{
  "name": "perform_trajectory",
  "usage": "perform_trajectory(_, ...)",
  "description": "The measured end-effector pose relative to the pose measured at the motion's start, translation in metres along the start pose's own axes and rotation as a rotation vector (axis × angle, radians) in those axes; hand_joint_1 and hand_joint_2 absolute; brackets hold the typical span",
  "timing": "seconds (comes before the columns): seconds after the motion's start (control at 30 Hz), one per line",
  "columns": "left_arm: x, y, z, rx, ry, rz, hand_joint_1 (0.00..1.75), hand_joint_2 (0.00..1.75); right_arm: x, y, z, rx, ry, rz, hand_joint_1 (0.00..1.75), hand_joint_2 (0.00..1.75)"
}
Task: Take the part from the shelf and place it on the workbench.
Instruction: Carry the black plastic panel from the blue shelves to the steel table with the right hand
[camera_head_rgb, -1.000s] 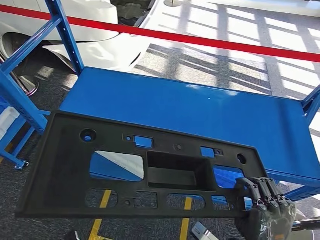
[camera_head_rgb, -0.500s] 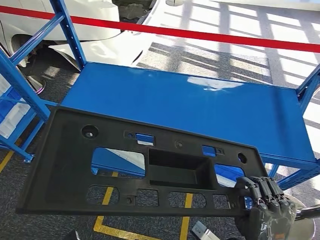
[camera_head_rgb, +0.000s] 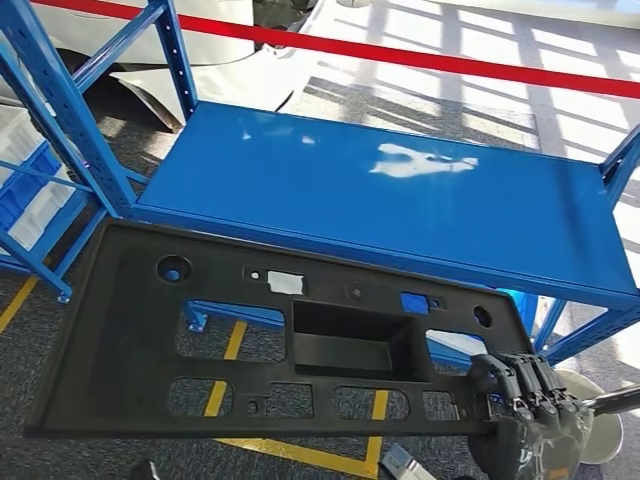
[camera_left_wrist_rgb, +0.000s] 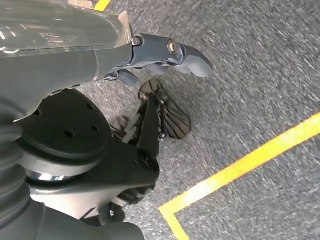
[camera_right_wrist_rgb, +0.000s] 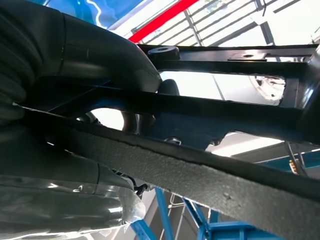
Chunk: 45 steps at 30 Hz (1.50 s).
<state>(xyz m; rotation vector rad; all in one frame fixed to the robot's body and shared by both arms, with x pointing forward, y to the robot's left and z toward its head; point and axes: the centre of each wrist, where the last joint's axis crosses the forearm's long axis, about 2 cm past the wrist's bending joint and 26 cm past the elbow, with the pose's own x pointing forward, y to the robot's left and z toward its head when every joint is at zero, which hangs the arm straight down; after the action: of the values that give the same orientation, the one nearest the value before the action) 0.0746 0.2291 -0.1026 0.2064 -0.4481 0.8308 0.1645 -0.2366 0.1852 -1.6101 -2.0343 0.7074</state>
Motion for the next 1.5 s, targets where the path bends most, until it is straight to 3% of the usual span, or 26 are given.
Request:
perform_trajectory(1.17, 0.0000, -0.0005, 0.0001, -0.002, -0.002, 0.001, 0.00, 1.75, 0.0022, -0.0006, -0.0034, -0.014, 0.052, -0.010, 1.75, 1.75)
perform_trajectory(1.33, 0.0001, -0.0006, 0.0001, 0.001, -0.005, 0.000, 0.00, 1.75, 0.0067, -0.0033, -0.0067, -0.032, 0.105, -0.073, 1.75, 1.75)
perform_trajectory(1.5, 0.0007, 0.0004, -0.0004, 0.006, -0.011, -0.001, 0.00, 1.75, 0.0057, -0.0039, -0.0040, -0.036, 0.069, -0.166, 1.75, 1.75)
